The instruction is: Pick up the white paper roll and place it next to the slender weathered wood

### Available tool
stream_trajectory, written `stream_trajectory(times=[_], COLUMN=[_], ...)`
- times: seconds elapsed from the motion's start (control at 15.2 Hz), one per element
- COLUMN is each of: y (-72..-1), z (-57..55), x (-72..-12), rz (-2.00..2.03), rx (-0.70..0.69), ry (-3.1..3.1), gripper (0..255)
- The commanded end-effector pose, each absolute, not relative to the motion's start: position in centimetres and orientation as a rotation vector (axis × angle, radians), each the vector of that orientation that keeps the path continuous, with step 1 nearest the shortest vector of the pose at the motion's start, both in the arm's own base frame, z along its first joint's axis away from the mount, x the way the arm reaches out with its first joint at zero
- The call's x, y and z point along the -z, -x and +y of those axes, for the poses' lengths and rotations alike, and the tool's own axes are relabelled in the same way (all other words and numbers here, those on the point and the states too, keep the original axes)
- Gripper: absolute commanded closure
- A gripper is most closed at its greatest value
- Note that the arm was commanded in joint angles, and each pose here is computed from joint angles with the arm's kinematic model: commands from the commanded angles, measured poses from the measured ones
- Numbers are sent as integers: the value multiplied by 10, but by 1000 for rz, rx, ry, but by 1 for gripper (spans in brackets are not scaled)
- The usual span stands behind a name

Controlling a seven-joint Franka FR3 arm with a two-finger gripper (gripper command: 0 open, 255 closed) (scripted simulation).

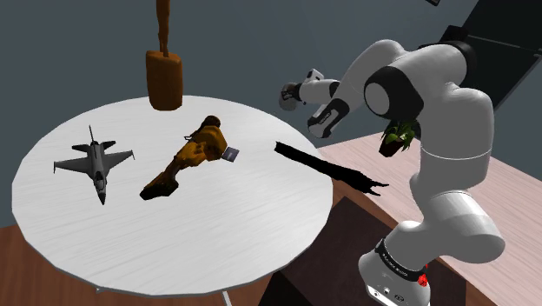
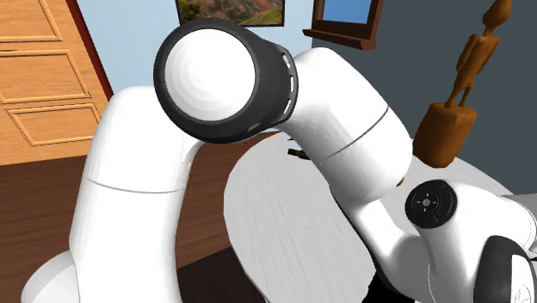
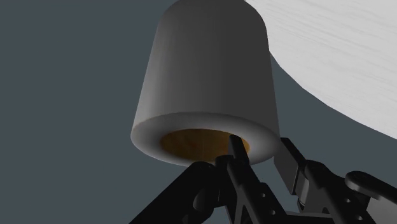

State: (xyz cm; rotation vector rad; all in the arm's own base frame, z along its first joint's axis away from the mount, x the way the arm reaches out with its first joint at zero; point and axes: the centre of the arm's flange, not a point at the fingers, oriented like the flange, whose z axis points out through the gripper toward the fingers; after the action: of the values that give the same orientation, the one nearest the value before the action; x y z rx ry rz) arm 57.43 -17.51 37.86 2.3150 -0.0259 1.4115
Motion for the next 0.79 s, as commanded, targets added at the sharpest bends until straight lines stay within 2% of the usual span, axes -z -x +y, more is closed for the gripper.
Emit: stream_trajectory(times=[0.0,0.73], y=[-575,-575], z=[-177,-177], x=[-369,-311], rz=[-26,-26], rx=[-1413,-1413], ry=[-2315,-2315], gripper=[255,255])
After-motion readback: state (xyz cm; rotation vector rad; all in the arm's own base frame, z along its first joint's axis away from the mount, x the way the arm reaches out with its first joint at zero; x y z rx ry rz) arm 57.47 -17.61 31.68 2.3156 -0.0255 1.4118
